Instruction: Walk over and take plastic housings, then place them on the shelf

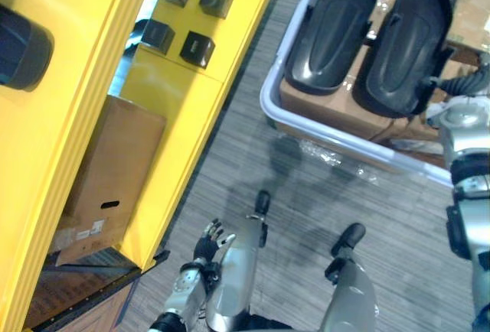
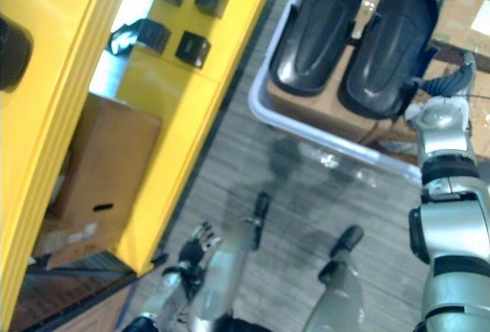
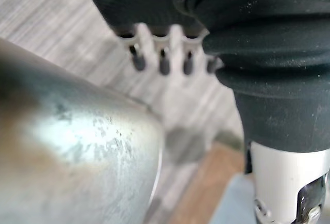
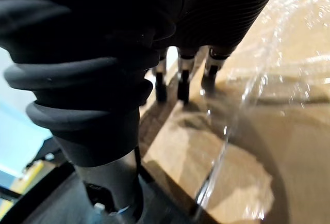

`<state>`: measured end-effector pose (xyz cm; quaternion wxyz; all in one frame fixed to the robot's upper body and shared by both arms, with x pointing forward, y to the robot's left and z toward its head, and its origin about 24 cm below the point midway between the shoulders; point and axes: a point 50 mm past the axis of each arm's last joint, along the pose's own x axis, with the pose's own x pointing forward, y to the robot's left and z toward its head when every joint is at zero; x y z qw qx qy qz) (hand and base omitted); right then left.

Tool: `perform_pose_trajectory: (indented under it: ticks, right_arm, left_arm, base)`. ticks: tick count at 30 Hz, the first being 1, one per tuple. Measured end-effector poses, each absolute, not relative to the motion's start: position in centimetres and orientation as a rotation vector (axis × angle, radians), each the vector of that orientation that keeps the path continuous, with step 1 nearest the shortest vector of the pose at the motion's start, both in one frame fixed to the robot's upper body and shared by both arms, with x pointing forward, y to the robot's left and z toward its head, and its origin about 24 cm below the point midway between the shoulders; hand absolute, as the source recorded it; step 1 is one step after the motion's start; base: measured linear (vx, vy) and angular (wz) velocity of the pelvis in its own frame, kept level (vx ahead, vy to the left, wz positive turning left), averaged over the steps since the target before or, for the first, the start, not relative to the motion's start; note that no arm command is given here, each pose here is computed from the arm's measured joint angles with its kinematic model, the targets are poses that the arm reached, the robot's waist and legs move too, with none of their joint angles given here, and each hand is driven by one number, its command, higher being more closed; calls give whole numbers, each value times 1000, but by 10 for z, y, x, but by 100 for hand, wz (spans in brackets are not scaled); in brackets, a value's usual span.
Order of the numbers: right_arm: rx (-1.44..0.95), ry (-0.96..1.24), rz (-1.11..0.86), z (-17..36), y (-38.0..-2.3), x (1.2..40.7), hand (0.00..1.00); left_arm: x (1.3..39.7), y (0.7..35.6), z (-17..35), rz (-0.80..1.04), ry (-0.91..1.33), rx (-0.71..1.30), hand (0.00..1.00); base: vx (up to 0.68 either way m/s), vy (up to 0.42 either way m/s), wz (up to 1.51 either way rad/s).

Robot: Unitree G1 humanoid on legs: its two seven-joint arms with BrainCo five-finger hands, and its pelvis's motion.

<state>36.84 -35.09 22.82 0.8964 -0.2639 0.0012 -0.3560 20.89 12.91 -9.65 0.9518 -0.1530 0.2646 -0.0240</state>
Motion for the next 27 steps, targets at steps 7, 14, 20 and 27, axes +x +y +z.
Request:
perform_pose_trajectory:
  ticks: [7,14,20,27]
  right_arm:
    - [-577,73,-762,233,-367,360,100]
    - [-642,169,-779,218,-365,361,100]
    - [-808,45,-762,235,-354,367,100]
    - [-1011,-158,-753,257,-329,373,100]
  left_arm:
    - [205,123,-100,-75,560,-301,0]
    - [203,122,-101,-74,557,-305,0]
    - [194,126,-102,-66,551,-313,0]
    - [191,128,-97,-33,522,-325,0]
  base:
    - [4,-2,0]
    - [0,0,0]
    - [0,0,0]
    - [2,0,-2]
